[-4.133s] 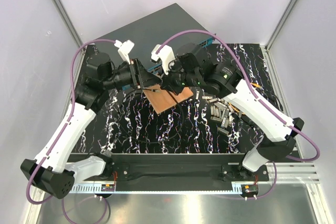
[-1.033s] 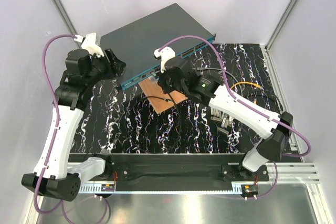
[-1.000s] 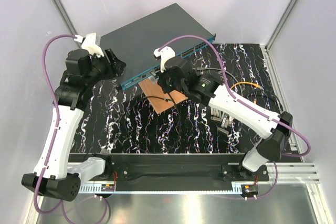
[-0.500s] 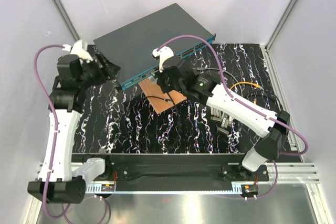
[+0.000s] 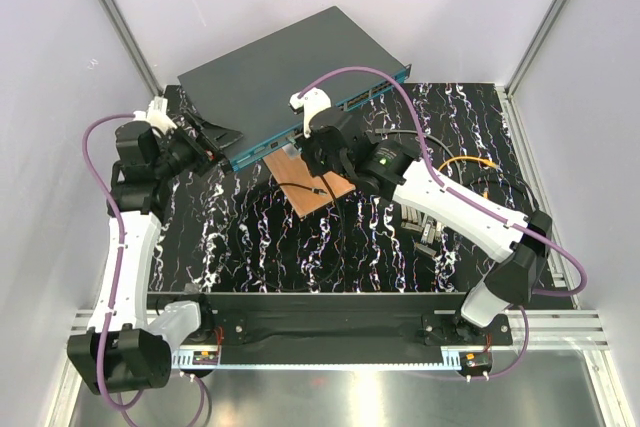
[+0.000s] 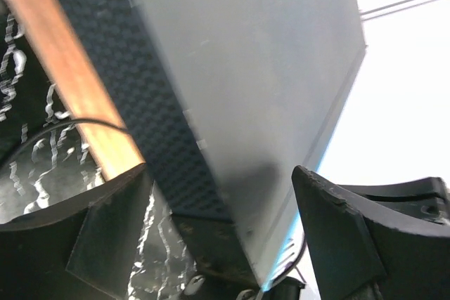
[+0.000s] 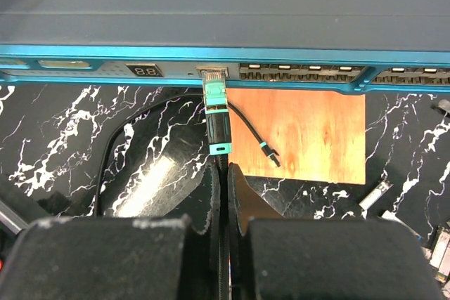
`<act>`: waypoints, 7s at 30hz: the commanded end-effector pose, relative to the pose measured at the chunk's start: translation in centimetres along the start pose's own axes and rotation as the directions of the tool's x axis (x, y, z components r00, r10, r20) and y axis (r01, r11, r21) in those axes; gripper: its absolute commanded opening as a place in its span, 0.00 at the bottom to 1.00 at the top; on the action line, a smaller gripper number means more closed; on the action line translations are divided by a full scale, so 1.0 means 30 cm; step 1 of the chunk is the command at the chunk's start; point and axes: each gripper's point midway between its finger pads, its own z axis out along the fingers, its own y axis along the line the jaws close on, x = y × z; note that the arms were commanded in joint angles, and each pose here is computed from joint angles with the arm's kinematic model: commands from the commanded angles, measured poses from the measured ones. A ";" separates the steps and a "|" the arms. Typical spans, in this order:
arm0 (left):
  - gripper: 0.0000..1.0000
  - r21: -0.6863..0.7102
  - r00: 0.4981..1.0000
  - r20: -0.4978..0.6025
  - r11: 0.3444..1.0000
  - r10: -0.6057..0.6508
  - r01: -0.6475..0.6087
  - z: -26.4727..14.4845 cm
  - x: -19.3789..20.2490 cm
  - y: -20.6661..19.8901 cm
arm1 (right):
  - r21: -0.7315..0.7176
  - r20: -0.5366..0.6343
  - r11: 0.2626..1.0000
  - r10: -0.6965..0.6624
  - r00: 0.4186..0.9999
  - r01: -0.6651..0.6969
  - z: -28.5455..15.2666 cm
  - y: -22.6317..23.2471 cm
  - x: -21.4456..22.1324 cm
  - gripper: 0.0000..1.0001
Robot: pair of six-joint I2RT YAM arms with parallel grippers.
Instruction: Insert the plug into the switch port
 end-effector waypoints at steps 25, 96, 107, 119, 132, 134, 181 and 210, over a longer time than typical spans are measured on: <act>0.45 0.115 0.999 0.024 0.993 0.033 -0.035 0.033 -0.008 -0.088 | 0.183 0.095 0.983 -0.045 0.994 0.027 -0.021 -0.063 -0.126 0.00; 0.00 0.150 0.993 -0.112 0.987 -0.042 0.059 0.074 0.160 -0.074 | 0.237 0.222 0.969 -0.129 0.966 0.075 0.124 0.062 -0.284 0.00; 0.02 0.065 0.999 -0.051 0.998 -0.017 0.020 0.064 0.108 -0.031 | 0.166 0.145 0.984 -0.093 0.985 0.069 0.043 0.017 -0.195 0.34; 0.62 -0.003 0.997 0.083 1.000 0.006 -0.006 0.009 -0.059 -0.011 | 0.005 0.084 0.992 -0.125 0.989 0.125 -0.139 -0.007 -0.084 0.81; 0.99 0.067 0.987 0.159 0.997 0.021 -0.032 -0.106 -0.164 -0.023 | -0.007 0.024 1.000 -0.019 1.000 0.020 -0.397 -0.271 0.051 1.00; 0.99 0.079 0.975 0.196 0.990 0.100 -0.117 -0.138 -0.188 -0.071 | 0.077 0.023 0.996 0.042 0.999 -0.044 -0.441 -0.422 0.060 1.00; 0.95 0.195 0.739 0.324 0.723 0.590 -0.663 -0.218 -0.228 -0.302 | -0.017 -0.505 0.995 -0.097 0.858 0.103 0.421 -1.485 0.735 0.58; 0.97 0.093 0.644 0.430 0.678 0.633 -0.729 -0.271 -0.277 -0.357 | 0.523 0.062 0.814 -0.333 0.941 0.254 -0.032 -1.700 -0.059 0.00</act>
